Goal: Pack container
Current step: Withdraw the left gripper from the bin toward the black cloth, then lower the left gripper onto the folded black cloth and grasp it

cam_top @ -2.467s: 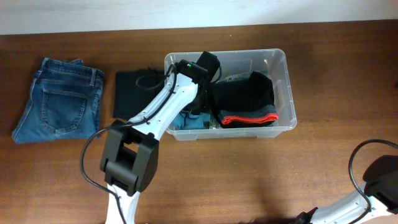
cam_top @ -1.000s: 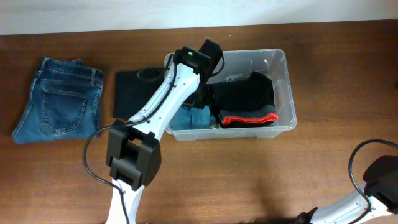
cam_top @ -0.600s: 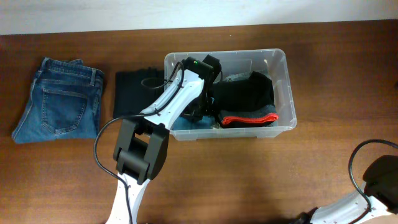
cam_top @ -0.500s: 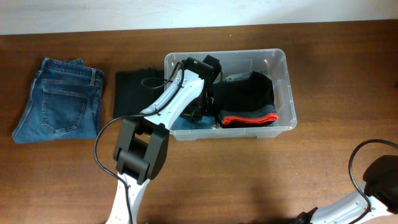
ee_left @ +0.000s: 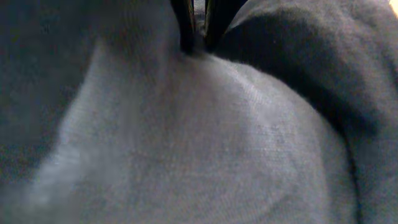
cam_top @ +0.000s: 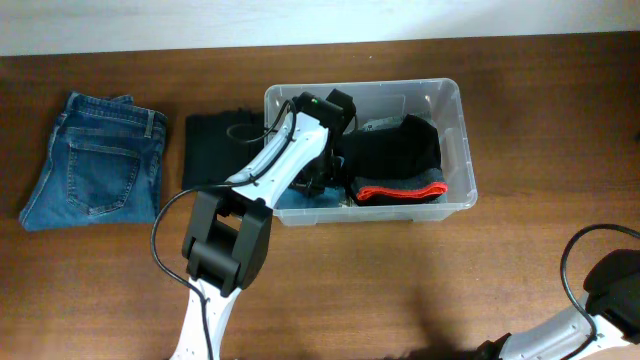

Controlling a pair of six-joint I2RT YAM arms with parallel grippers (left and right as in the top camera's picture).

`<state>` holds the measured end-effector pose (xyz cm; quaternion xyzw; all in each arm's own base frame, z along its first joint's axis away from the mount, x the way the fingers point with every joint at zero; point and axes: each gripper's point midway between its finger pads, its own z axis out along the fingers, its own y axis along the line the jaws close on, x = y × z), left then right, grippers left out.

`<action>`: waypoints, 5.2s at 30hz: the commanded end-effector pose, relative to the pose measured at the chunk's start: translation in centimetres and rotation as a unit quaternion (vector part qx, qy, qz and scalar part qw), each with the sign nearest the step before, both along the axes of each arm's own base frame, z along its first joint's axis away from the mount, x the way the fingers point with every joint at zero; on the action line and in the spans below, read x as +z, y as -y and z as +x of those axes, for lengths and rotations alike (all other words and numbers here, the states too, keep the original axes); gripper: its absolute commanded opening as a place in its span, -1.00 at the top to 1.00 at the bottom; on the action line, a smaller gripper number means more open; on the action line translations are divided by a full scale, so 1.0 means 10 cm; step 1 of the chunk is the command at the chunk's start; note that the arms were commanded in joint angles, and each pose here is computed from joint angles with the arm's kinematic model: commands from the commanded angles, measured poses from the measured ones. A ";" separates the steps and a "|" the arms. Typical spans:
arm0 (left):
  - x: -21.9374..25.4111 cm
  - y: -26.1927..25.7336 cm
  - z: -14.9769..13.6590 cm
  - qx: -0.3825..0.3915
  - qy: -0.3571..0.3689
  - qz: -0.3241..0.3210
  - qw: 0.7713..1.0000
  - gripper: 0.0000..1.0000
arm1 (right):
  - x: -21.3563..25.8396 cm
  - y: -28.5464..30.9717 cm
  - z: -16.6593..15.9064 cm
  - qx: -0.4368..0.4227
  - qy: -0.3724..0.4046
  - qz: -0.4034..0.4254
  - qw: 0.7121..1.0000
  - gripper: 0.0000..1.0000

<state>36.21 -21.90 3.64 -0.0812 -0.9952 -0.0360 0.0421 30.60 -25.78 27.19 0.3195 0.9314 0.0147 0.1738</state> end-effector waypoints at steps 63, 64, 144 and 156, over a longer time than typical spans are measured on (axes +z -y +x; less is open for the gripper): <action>2.46 -0.82 0.78 0.091 0.271 -0.120 0.951 0.77 | 0.00 0.00 0.00 0.001 0.000 -0.001 1.000 -0.97; 2.44 -0.91 0.77 0.100 0.265 -0.115 0.952 0.76 | 0.00 0.00 0.00 0.001 0.000 -0.001 1.000 -0.97; -0.49 -2.27 1.25 0.149 0.000 -0.062 0.987 -0.48 | 0.00 0.00 0.00 0.001 0.000 -0.001 1.000 -0.97; -0.48 -2.28 1.20 0.149 -0.011 -0.058 0.987 0.30 | 0.00 0.00 0.00 0.001 0.000 -0.001 1.000 -0.97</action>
